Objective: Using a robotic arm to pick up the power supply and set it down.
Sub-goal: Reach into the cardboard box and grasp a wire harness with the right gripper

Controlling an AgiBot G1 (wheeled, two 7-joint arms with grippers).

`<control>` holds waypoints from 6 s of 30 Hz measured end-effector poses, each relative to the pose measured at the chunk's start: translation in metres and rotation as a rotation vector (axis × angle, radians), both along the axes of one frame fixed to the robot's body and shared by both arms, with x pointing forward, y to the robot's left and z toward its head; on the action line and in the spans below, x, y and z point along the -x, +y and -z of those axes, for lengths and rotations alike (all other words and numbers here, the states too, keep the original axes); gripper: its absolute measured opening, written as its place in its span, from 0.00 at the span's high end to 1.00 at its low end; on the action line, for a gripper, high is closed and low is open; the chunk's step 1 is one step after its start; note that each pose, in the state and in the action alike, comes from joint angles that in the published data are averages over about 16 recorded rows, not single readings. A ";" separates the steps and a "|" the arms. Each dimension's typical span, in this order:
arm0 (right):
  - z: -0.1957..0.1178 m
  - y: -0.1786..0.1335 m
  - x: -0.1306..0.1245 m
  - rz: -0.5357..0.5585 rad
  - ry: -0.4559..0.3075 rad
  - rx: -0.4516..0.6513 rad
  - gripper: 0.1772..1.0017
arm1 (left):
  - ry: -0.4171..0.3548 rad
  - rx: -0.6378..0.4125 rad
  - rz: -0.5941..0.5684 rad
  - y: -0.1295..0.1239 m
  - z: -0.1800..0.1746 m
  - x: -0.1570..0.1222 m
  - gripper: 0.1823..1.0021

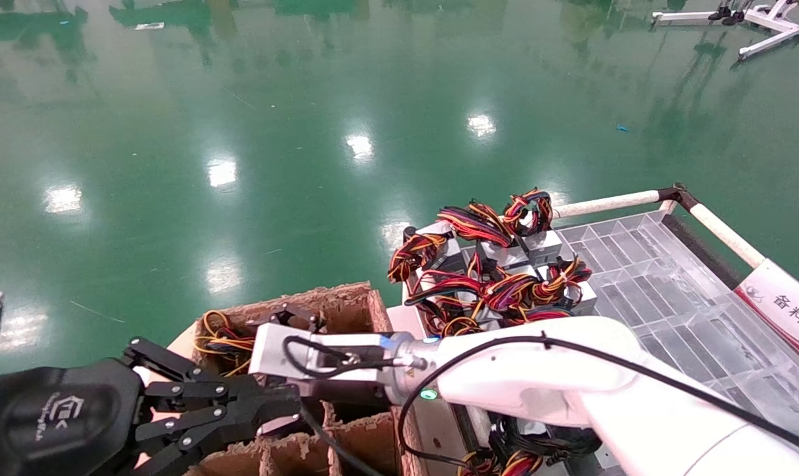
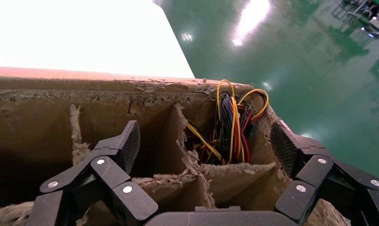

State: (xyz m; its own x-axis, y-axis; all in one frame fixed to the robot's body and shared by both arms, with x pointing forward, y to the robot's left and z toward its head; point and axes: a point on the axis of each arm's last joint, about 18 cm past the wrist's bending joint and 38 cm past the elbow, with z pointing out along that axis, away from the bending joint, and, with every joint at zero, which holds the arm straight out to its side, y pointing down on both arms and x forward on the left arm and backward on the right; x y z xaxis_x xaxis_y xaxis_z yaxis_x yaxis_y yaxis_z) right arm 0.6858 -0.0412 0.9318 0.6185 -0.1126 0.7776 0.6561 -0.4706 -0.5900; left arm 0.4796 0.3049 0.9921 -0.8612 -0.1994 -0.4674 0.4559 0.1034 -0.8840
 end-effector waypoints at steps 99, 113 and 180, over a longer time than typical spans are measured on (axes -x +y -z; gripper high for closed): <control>0.003 0.017 -0.012 0.091 -0.173 -0.005 0.98 | 0.000 0.000 0.000 0.000 0.000 0.000 0.00; 0.010 0.014 -0.014 0.103 -0.137 -0.018 0.93 | 0.000 0.000 -0.001 0.000 0.000 0.000 0.00; 0.023 0.032 -0.007 0.120 -0.260 -0.012 0.04 | 0.000 0.000 -0.001 0.000 0.000 0.000 0.00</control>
